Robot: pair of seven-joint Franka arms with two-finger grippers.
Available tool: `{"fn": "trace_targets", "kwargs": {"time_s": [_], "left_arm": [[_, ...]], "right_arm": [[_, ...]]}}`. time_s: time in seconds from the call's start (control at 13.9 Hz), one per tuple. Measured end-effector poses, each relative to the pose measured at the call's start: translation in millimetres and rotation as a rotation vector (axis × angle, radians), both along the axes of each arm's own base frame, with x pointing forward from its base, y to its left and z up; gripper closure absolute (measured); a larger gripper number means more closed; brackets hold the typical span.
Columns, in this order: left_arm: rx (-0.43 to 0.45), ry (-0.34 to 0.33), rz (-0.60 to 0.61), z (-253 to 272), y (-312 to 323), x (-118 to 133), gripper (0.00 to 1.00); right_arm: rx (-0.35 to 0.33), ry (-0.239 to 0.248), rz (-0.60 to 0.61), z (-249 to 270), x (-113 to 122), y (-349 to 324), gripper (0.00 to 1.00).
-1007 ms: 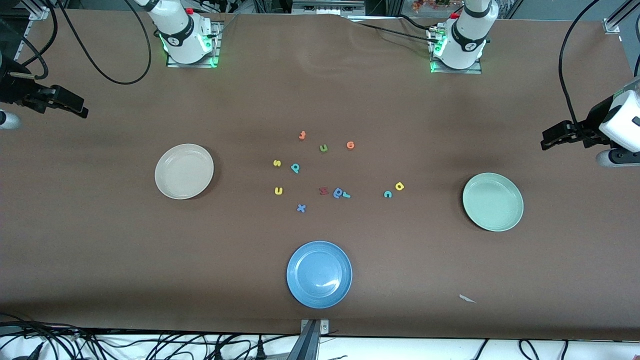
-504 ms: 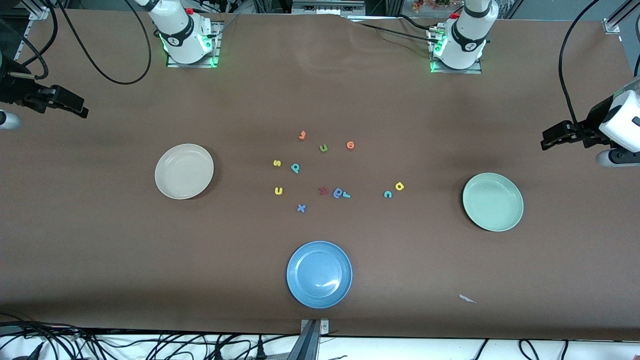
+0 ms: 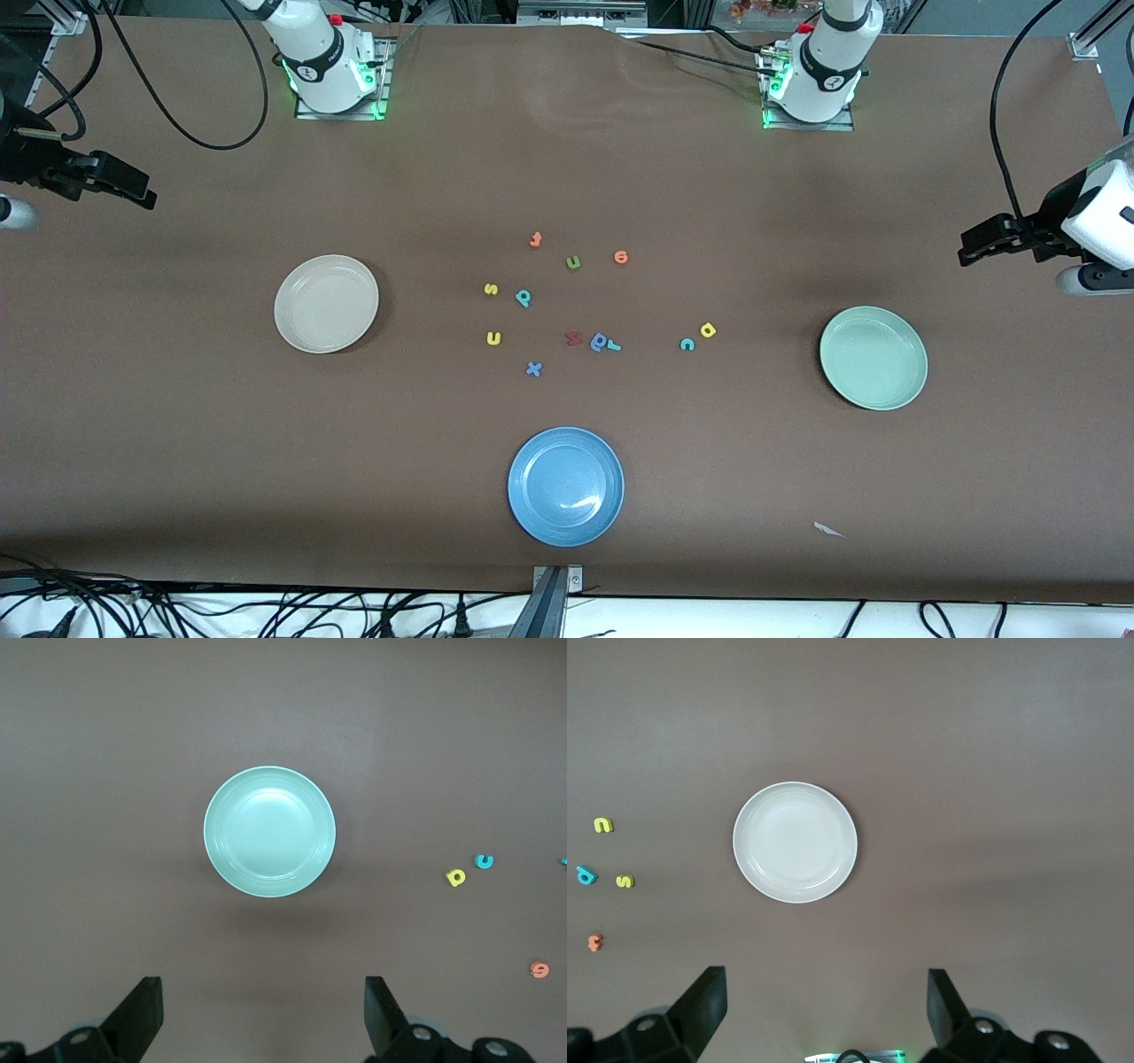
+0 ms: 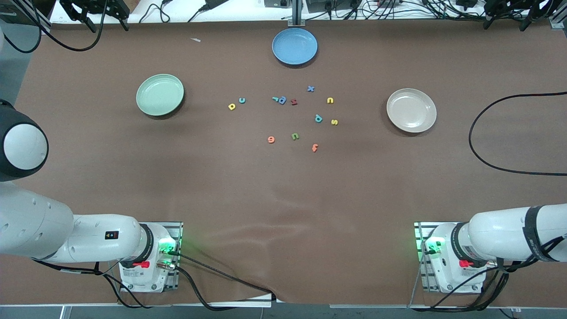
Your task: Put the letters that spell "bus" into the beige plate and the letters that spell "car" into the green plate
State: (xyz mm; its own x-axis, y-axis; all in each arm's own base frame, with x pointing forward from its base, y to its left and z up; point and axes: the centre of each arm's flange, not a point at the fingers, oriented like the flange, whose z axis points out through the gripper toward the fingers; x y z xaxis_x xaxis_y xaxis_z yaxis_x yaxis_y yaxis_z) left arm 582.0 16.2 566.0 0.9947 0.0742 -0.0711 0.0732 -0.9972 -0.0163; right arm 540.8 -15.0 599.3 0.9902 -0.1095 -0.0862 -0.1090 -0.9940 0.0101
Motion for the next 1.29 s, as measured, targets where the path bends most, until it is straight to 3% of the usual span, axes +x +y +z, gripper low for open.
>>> {"fn": "trace_targets", "kwargs": {"time_s": [0.86, 1.29], "left_arm": [[-0.017, 0.011, -0.012, -11.5, -9.5, 4.2, 0.00], [-0.038, -0.001, -0.049, -76.9, -82.4, 29.8, 0.00]], "right_arm": [[0.000, 0.004, 0.000, -0.4, -0.5, 0.0, 0.00], [0.000, 0.006, 0.000, -0.7, -0.6, -0.1, 0.00]]}}
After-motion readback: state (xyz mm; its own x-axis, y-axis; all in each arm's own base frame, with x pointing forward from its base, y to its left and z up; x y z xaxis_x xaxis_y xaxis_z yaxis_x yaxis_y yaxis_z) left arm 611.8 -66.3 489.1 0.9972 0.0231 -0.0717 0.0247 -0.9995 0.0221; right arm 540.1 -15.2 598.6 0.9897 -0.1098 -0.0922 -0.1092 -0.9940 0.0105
